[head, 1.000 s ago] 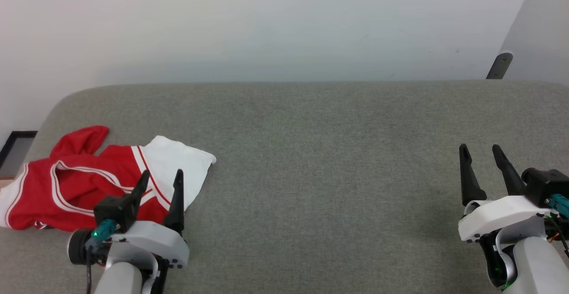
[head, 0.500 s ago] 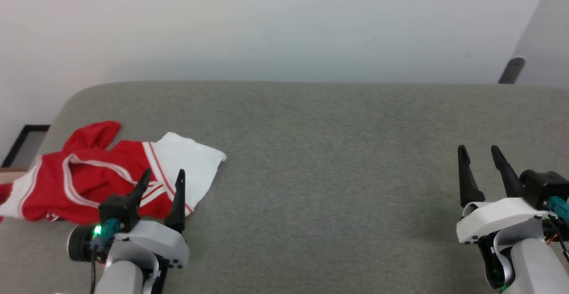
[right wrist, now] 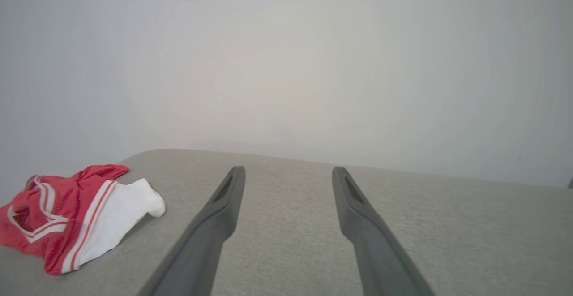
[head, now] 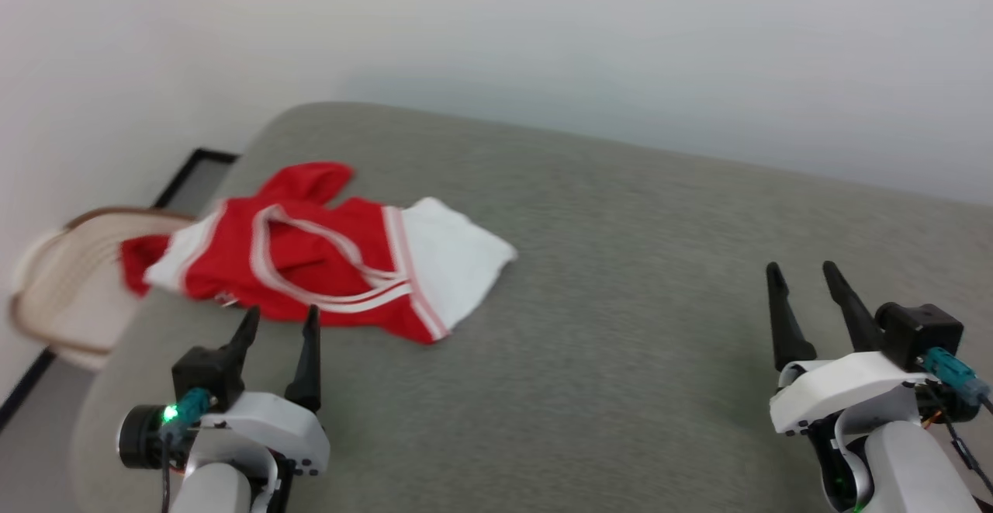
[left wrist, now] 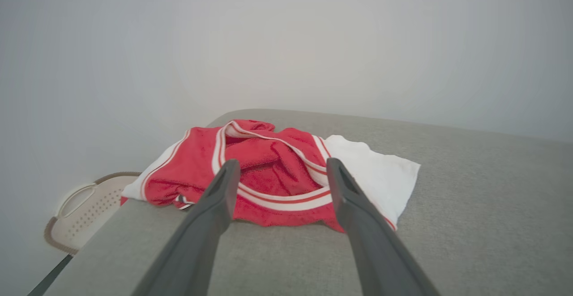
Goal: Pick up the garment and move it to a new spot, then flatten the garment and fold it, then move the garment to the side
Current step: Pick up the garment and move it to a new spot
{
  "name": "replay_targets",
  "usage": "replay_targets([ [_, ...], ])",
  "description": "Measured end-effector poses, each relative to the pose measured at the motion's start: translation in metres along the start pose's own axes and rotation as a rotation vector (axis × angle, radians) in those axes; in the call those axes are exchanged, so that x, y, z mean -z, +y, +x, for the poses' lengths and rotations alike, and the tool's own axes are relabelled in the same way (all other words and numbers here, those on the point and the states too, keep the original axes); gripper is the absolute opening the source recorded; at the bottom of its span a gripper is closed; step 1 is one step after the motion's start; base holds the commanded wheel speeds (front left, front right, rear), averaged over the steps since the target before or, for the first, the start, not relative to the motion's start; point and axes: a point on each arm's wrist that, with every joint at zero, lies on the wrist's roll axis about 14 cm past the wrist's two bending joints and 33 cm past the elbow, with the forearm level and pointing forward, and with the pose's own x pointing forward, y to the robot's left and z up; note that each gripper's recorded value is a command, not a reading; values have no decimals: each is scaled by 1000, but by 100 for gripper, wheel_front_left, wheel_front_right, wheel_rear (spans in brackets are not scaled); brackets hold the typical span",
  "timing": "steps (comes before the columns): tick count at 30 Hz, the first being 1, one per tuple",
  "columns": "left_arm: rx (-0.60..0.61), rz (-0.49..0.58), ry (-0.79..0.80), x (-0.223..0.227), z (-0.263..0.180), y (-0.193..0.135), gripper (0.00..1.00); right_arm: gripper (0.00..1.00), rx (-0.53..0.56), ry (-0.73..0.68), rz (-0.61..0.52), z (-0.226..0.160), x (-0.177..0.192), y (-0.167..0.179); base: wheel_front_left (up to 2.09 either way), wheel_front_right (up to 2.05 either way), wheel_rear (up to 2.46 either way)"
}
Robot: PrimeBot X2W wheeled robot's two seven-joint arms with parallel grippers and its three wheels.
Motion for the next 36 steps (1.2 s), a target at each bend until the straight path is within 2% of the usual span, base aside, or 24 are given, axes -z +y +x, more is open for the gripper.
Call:
replay_targets([
  [6, -137, -1, -8, -2, -35, 48, 100, 100, -149, 20, 25, 22, 10, 60, 0, 0, 0],
  [12, -342, -16, -43, -10, -81, 106, 100, 100, -377, 16, 39, 45, 6, 148, 0, 0, 0],
  [18, -491, -28, -36, -5, -122, 141, 100, 100, -521, 47, 48, 49, 15, 201, 0, 0, 0],
  [26, -507, -42, -33, -2, -130, 144, 100, 100, -551, 69, 72, 50, 21, 212, 0, 0, 0],
  [36, -241, -9, -12, -10, -63, 86, 100, 100, -440, 61, 69, 47, 23, 168, 0, 0, 0],
])
